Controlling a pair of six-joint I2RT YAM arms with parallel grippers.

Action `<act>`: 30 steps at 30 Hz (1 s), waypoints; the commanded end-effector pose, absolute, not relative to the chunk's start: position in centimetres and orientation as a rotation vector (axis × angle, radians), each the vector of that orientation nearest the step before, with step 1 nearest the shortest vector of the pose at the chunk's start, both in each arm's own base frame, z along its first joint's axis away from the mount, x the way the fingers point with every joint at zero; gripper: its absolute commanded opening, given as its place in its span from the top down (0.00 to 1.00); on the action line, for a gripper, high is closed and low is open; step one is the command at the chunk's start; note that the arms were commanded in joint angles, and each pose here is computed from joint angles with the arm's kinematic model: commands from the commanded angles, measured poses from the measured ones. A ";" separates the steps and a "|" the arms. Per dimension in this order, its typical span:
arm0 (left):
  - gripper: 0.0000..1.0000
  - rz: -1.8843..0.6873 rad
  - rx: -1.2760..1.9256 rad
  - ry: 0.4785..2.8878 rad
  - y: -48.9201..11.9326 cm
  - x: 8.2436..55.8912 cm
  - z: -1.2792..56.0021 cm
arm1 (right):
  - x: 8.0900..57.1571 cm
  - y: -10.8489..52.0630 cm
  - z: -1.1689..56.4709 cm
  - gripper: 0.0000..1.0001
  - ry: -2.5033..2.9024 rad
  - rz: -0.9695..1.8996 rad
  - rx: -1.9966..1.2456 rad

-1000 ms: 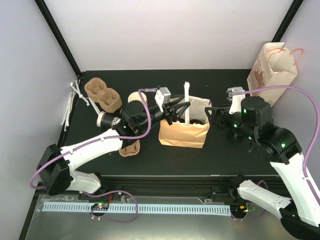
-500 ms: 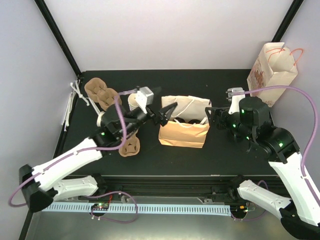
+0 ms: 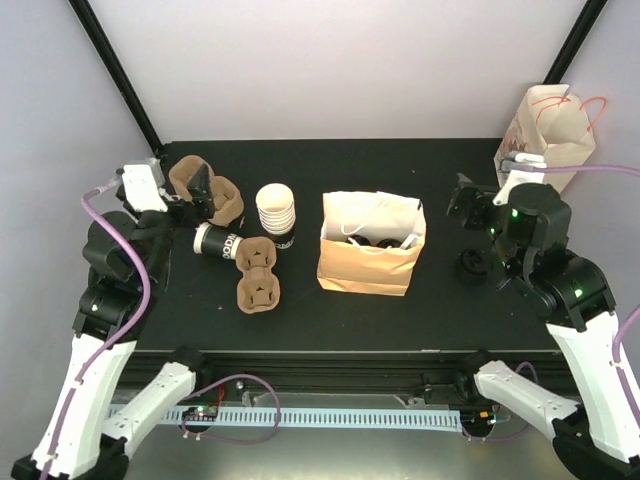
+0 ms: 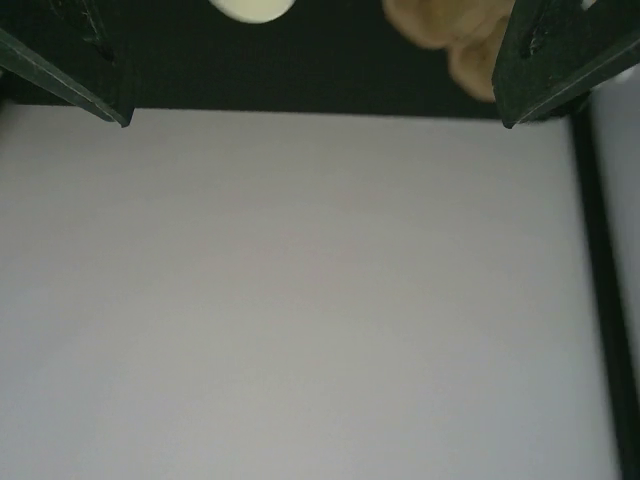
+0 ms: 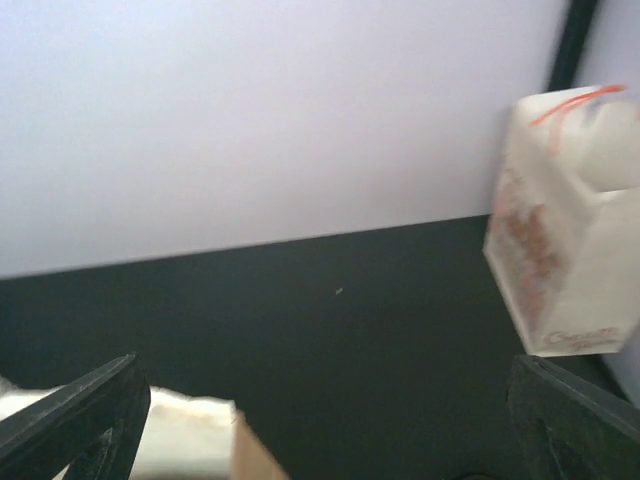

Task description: Pack the takeout coffee

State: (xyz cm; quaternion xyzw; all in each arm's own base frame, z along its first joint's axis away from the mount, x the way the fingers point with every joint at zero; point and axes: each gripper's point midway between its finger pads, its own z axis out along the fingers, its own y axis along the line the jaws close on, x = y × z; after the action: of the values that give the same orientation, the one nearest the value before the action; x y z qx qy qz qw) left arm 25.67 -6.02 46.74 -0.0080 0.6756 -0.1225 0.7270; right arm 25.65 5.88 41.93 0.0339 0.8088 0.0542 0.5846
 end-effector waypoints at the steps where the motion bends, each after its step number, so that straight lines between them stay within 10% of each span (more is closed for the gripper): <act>1: 0.01 -0.147 -0.175 1.687 -1.8 26.2 40.3 | 24.9 0.5 44.5 0.00 1.691 -0.026 0.306; 17: 0.01 -0.253 -0.469 1.896 1.6 29.1 23.1 | 25.8 -3.3 29.4 0.00 1.698 -0.134 0.491; 30: 0.01 -0.191 -0.238 1.781 0.9 31.9 20.6 | 28.7 -2.0 22.6 0.05 1.472 -0.092 0.207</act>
State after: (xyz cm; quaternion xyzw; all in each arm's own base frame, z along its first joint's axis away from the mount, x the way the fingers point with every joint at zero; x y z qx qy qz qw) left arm 30.27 0.04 17.79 -0.1392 0.8128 -0.1206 0.5527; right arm 27.78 -3.59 16.92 0.1695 0.7665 -0.0543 0.6170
